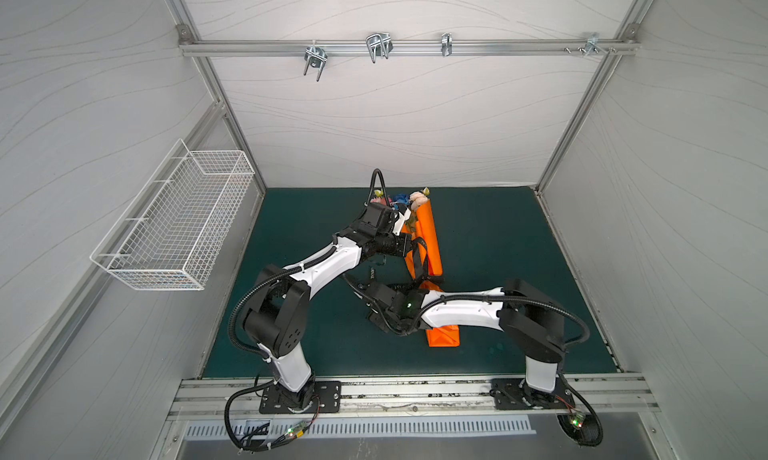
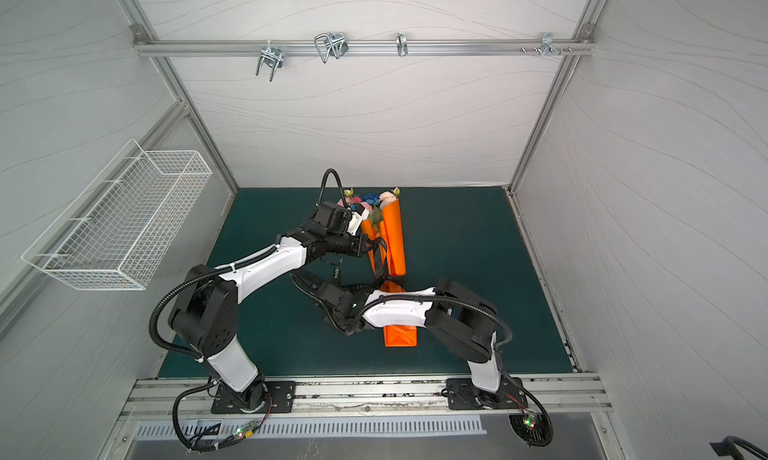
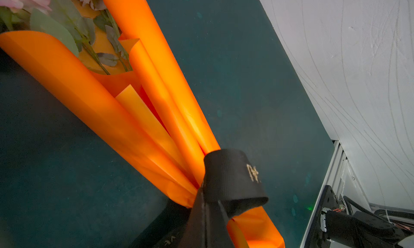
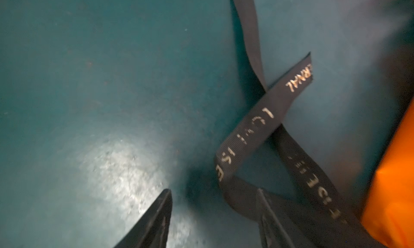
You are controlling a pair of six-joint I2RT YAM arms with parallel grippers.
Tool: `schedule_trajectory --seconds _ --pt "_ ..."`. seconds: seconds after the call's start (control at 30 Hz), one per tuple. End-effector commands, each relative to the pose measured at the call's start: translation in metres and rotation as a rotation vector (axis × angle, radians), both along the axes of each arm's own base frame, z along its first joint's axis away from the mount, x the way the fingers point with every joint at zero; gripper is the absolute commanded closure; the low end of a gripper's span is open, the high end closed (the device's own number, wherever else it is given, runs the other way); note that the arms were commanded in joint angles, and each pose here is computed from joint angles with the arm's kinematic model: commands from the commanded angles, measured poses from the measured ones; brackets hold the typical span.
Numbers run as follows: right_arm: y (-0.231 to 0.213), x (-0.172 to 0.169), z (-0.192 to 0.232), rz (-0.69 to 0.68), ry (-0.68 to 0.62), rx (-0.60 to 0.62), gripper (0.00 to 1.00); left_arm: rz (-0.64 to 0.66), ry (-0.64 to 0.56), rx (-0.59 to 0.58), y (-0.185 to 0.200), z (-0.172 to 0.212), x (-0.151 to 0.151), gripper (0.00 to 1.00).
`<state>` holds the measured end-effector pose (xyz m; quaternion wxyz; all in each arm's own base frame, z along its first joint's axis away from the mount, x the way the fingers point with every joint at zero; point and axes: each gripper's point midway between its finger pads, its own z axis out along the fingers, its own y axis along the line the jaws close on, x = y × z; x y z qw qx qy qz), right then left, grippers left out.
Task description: Tie the bouquet of fake flowers
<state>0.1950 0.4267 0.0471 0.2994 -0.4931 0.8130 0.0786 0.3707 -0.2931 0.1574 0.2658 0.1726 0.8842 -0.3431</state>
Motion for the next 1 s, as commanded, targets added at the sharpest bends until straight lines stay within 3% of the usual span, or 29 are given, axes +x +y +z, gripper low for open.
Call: schedule_trajectory --seconds 0.0,0.13,0.17,0.23,0.37,0.7,0.97 --pt "0.007 0.014 -0.005 -0.008 0.009 0.02 0.37 -0.016 -0.021 -0.035 -0.007 0.008 0.006 1.0" --pt "0.013 0.021 -0.021 -0.008 0.046 0.027 0.44 -0.015 -0.018 -0.035 -0.007 0.006 0.007 1.0" --pt "0.013 0.023 -0.025 -0.015 0.057 0.023 0.51 -0.014 -0.016 -0.035 -0.007 0.006 0.007 1.0" --pt "0.013 0.024 -0.029 -0.017 0.091 0.019 0.79 -0.015 -0.013 -0.033 -0.007 0.005 0.007 1.0" --pt "0.011 0.021 -0.004 -0.011 0.094 0.053 0.99 -0.011 -0.016 -0.022 -0.003 0.005 0.008 1.0" --pt "-0.034 0.002 0.114 -0.036 0.003 0.257 1.0 0.004 -0.047 -0.031 0.004 0.01 0.007 1.0" --pt "-0.126 0.002 0.141 -0.283 -0.044 0.355 1.0 0.052 -0.09 -0.026 0.016 0.011 0.006 1.0"
